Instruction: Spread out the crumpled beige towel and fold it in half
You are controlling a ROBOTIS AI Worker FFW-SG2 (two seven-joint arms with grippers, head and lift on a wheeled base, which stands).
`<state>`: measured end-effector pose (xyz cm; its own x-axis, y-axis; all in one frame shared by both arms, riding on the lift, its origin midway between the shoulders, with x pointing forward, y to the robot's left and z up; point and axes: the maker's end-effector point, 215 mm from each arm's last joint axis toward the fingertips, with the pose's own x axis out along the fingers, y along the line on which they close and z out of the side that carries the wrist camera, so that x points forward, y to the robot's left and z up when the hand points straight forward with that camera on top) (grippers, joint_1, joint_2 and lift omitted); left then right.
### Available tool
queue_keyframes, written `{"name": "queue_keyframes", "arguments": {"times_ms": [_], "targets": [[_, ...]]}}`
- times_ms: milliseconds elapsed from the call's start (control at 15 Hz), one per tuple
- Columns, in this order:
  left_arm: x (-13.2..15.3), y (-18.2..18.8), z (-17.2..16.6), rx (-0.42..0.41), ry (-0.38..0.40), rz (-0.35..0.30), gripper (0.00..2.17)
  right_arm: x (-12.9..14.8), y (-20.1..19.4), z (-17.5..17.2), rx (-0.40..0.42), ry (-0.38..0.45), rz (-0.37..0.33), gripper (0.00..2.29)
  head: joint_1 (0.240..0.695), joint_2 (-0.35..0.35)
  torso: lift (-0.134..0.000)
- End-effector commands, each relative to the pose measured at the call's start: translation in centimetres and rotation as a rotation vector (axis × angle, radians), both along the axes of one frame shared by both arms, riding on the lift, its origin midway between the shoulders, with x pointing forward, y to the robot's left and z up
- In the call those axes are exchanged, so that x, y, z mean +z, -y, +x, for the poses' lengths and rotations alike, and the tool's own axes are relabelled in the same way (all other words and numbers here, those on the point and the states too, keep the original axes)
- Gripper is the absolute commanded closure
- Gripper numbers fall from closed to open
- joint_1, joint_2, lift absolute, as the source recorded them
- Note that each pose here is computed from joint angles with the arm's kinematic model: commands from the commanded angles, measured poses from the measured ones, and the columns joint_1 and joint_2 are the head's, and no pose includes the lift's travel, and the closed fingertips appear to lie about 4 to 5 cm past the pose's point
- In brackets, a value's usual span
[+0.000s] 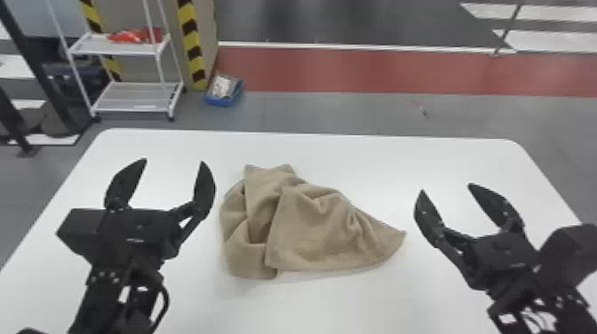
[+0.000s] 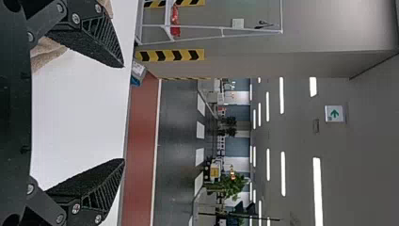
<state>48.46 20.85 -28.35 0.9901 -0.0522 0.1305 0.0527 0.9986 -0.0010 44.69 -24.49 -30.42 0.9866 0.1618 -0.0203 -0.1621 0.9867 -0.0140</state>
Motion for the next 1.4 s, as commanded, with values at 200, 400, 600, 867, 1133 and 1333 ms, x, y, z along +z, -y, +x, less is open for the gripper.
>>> {"name": "queue_keyframes", "arguments": {"times_ms": [200,400,600,867,1133,1333], "targets": [[0.3,0.0,-0.2,-0.001,0.003,0.001,0.08,0.8,0.3,-0.3,-0.005,0.028,0.010,0.19,0.695,-0.048,-0.124],[0.7,0.1,-0.3,-0.003,0.010,-0.003,0.08,0.9,0.3,-0.3,-0.009,0.034,0.019,0.19,0.695,-0.048,-0.124],[0.7,0.1,-0.6,-0.004,0.011,-0.008,0.08,1.0,0.4,-0.6,-0.009,0.038,0.016,0.19,0.695,-0.049,-0.124],[0.9,0.0,-0.8,-0.002,0.016,-0.009,0.08,1.6,-0.7,-0.6,0.020,0.047,0.021,0.19,0.695,-0.049,-0.124],[0.6,-0.3,-0.6,0.002,0.012,-0.006,0.08,-1.1,-7.0,-1.0,0.137,-0.020,-0.005,0.19,0.695,-0.015,-0.124],[0.0,-0.1,-0.1,-0.002,0.004,-0.002,0.08,-4.5,-13.5,-2.5,0.307,-0.085,-0.045,0.26,0.695,0.062,-0.124]]}}
